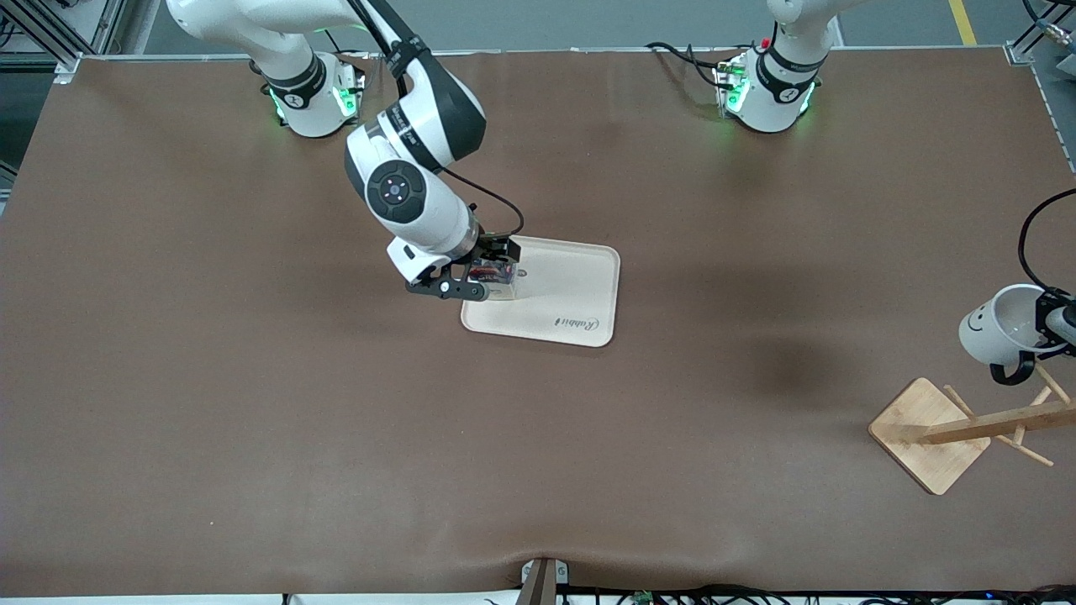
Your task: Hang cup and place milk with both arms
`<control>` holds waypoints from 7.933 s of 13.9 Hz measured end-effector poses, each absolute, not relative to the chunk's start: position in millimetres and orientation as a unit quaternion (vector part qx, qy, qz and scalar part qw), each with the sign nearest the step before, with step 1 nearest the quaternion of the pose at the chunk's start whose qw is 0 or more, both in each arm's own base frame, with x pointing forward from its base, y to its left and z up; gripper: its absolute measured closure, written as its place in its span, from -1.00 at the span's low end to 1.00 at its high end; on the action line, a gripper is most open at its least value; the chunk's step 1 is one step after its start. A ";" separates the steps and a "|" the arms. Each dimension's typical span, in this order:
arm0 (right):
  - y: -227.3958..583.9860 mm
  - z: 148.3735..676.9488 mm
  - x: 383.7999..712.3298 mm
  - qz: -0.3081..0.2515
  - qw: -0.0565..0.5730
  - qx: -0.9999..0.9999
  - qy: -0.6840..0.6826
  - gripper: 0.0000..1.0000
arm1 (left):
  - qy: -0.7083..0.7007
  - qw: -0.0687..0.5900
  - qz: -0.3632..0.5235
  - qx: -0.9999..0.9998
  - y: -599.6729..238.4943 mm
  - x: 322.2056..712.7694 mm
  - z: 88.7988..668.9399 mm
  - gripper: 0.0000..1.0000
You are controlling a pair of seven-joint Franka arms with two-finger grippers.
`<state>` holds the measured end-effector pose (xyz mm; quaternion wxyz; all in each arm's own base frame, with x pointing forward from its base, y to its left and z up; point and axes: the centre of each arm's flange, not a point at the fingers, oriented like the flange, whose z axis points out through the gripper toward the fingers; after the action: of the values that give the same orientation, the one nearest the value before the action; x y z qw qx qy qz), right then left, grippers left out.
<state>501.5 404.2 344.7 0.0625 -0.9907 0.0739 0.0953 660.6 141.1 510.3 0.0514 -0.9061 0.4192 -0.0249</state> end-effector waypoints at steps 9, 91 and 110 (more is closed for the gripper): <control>405.1 332.2 495.7 0.083 0.036 -0.985 0.147 -0.24 | 0.420 0.060 -0.039 -0.905 153.2 662.9 510.9 0.90; -115.0 568.6 590.0 0.108 0.030 -0.993 -0.023 -1.00 | 0.033 0.002 -0.009 -0.999 -39.5 512.9 660.4 -1.00; -19.2 662.3 492.4 0.024 0.004 -1.000 0.018 -1.00 | 0.032 0.001 0.003 -0.999 -39.3 503.8 649.9 -1.00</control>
<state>492.4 -19.2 662.3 0.0037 -0.9995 0.0184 0.0243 503.8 -39.3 649.9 0.0011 -0.9995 0.0321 0.0027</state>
